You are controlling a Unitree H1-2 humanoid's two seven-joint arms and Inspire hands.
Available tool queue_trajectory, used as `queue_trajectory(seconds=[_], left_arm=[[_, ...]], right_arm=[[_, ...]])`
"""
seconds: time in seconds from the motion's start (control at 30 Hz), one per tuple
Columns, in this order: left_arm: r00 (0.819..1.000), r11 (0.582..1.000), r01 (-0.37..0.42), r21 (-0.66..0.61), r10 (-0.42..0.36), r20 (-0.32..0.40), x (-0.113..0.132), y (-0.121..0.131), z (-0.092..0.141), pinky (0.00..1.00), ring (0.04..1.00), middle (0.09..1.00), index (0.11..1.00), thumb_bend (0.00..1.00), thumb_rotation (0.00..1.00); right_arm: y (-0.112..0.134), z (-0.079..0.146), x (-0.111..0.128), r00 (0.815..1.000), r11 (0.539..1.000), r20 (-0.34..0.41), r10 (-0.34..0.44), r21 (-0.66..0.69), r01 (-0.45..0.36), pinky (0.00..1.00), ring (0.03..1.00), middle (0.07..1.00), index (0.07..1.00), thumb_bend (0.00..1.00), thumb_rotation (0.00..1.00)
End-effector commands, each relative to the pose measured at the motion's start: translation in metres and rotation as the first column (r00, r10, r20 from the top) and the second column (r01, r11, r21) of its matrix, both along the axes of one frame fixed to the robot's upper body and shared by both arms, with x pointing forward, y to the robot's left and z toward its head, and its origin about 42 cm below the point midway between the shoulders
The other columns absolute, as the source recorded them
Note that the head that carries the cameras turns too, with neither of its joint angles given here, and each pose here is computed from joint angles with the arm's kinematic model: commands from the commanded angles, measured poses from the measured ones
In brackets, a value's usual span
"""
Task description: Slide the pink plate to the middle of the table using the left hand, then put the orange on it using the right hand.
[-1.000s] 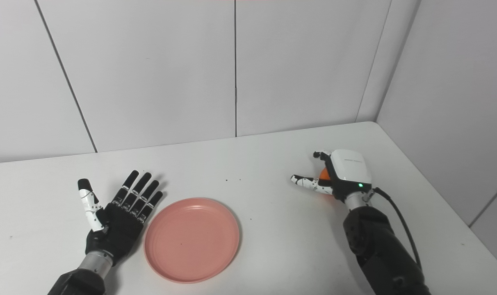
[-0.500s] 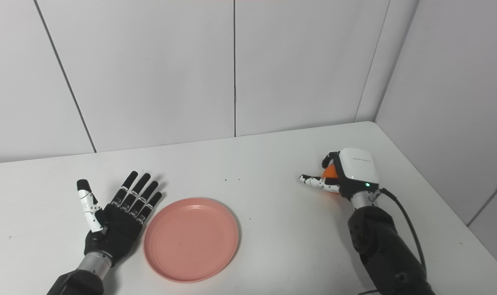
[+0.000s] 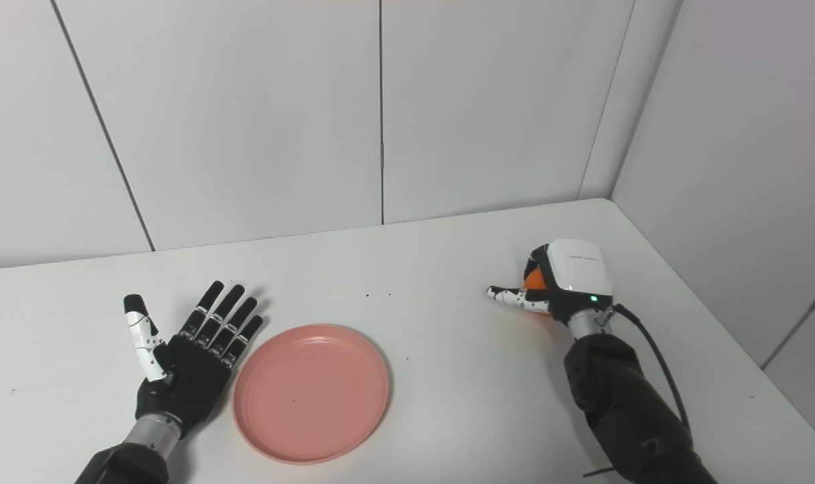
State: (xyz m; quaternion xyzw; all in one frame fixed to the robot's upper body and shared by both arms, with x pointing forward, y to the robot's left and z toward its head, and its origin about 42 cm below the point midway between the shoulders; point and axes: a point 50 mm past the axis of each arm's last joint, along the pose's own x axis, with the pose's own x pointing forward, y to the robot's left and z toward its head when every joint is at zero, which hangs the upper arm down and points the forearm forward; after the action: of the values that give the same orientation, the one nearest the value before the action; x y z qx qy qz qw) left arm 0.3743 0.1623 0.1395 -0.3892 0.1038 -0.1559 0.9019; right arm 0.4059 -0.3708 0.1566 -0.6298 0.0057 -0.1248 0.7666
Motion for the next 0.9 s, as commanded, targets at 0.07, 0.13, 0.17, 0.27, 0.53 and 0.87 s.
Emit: queue_trajectory(seconds=[0.07,0.13,0.17,0.27,0.53,0.87], left_arm=[[0.998,0.999,-0.008,0.042,0.011,-0.06,-0.004,0.004,-0.01,0.89,0.868,0.847,0.902,0.82,0.95],[0.998,0.999,-0.008,0.038,0.011,-0.061,-0.004,0.003,-0.01,0.89,0.867,0.845,0.902,0.82,0.95],[0.998,0.999,-0.008,0.036,0.01,-0.061,-0.004,0.003,-0.01,0.89,0.867,0.846,0.904,0.82,0.95],[0.998,0.999,-0.004,0.042,0.006,-0.055,-0.004,0.003,-0.01,0.9,0.871,0.854,0.91,0.82,0.95],[0.998,0.999,-0.004,0.035,0.006,-0.06,-0.005,0.002,-0.01,0.9,0.873,0.849,0.906,0.82,0.94],[0.998,0.999,-0.003,0.041,0.006,-0.063,-0.007,-0.003,-0.011,0.91,0.872,0.85,0.906,0.82,0.95]], right_arm=[[-0.001,-0.014,-0.004,0.998,1.0,-0.069,0.006,0.012,-0.005,0.13,0.185,0.238,0.274,0.5,0.57],[0.0,-0.012,-0.004,0.998,1.0,-0.064,0.01,0.014,-0.009,0.12,0.179,0.234,0.271,0.5,0.57],[0.0,-0.011,-0.004,0.998,1.0,-0.062,0.012,0.018,-0.011,0.12,0.177,0.232,0.27,0.5,0.56],[0.002,-0.005,-0.004,0.999,0.999,-0.048,0.026,0.022,-0.025,0.11,0.162,0.219,0.258,0.49,0.54],[0.016,0.025,-0.005,0.997,0.997,0.011,0.071,0.02,-0.071,0.12,0.174,0.231,0.262,0.5,0.62],[0.048,0.079,-0.007,0.972,0.984,0.158,0.176,0.003,-0.179,0.1,0.154,0.212,0.261,0.53,0.65]])
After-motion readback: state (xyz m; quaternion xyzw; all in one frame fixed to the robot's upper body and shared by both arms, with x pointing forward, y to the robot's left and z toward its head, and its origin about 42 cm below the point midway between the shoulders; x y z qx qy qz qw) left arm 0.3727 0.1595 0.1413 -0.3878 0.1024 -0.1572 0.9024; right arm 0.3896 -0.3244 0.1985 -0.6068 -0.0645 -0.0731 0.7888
